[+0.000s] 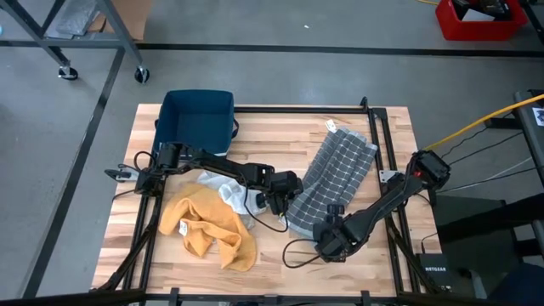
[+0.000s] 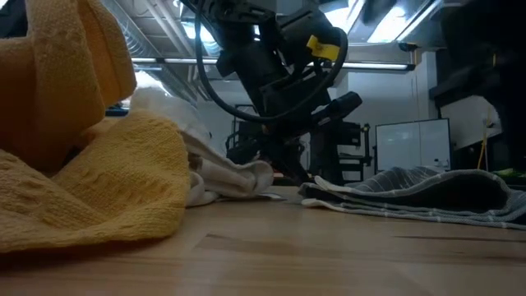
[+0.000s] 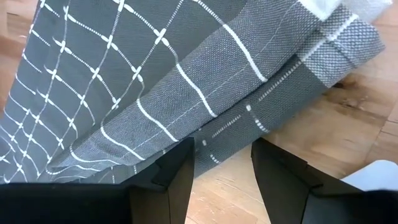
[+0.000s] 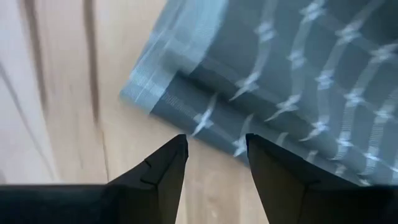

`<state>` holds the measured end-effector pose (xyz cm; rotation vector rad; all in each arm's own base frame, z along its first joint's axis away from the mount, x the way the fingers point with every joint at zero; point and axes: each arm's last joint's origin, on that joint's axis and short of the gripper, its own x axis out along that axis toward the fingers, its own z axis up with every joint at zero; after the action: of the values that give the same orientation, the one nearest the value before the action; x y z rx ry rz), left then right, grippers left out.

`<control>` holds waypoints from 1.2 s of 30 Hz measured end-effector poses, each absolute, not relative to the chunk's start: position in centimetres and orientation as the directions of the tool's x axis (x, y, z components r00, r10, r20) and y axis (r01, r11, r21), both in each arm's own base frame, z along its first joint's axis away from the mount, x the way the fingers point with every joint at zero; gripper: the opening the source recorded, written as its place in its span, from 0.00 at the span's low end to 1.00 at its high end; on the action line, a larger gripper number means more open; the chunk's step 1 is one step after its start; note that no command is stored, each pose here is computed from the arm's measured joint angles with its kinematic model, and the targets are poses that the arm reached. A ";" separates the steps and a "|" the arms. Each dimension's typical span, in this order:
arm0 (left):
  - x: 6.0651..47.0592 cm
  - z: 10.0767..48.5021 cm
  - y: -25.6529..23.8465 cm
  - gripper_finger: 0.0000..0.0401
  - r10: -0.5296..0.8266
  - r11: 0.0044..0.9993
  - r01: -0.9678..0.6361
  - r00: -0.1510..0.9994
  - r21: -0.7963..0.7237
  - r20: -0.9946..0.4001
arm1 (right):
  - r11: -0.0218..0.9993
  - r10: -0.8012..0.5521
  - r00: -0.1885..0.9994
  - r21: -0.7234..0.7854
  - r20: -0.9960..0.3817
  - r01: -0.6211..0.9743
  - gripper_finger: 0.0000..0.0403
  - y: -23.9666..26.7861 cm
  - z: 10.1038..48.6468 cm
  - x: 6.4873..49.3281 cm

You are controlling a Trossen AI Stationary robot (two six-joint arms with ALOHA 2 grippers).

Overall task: Fold towel
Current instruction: Fold the gray towel

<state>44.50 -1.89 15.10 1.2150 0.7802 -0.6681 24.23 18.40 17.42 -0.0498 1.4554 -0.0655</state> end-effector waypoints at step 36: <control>44.6 15.1 -2.2 0.38 -0.098 0.216 0.803 0.583 0.555 -0.806 | 0.986 -0.108 0.073 -0.116 -0.991 -0.116 0.44 19.3 13.5 25.4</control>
<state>44.62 -2.18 15.14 1.1974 0.7262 -0.7070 25.43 19.34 13.50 -0.1817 1.5002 0.0059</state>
